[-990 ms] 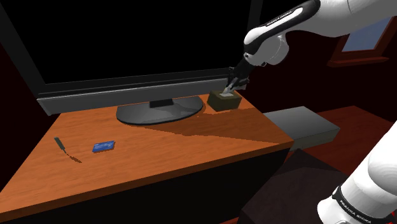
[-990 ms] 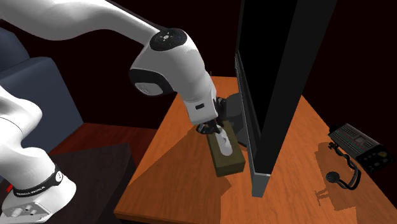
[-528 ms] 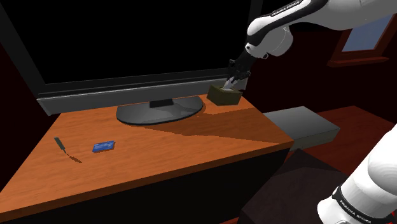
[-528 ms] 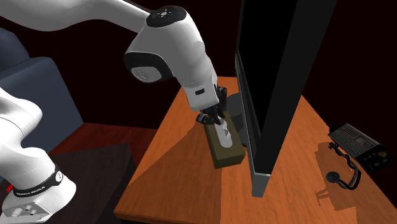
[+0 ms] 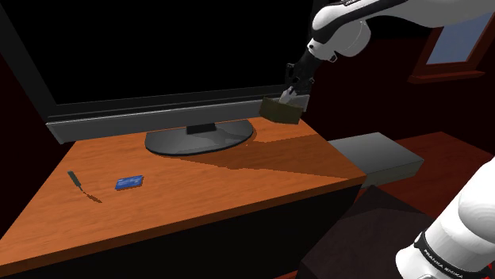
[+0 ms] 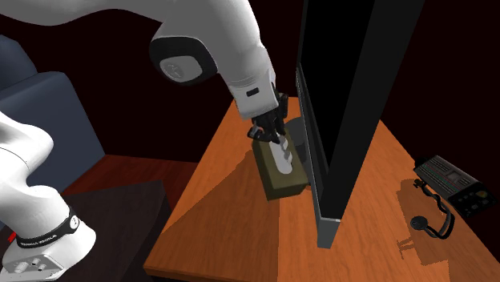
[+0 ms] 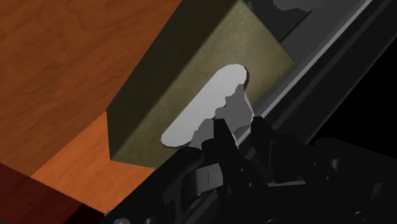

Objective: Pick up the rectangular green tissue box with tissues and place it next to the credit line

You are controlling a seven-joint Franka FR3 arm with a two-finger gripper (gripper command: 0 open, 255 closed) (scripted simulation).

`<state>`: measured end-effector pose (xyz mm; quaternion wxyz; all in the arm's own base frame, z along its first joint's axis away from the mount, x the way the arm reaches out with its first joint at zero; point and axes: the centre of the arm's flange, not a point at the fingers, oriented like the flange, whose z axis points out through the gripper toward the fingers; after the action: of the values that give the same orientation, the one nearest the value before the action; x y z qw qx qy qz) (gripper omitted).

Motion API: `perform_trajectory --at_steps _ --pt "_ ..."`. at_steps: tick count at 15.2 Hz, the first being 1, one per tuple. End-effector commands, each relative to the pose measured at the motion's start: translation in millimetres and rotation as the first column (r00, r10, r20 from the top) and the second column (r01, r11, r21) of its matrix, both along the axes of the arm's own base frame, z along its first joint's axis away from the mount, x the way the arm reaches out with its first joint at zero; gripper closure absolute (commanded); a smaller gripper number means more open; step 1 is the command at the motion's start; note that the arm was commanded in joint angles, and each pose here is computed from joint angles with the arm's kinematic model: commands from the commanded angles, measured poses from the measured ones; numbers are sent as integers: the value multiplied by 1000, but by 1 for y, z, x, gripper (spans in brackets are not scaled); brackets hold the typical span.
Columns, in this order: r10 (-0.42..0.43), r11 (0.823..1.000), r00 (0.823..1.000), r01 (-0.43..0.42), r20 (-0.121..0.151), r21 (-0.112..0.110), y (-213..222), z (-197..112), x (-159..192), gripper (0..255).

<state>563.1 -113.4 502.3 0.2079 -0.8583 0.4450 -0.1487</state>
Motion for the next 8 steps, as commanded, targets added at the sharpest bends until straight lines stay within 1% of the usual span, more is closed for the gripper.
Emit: perform_trajectory --at_steps 1,8 --pt "0 1000 1000 0 1 -1 0 12 -1 255" --pt "0 1000 1000 0 1 -1 0 49 -1 255"
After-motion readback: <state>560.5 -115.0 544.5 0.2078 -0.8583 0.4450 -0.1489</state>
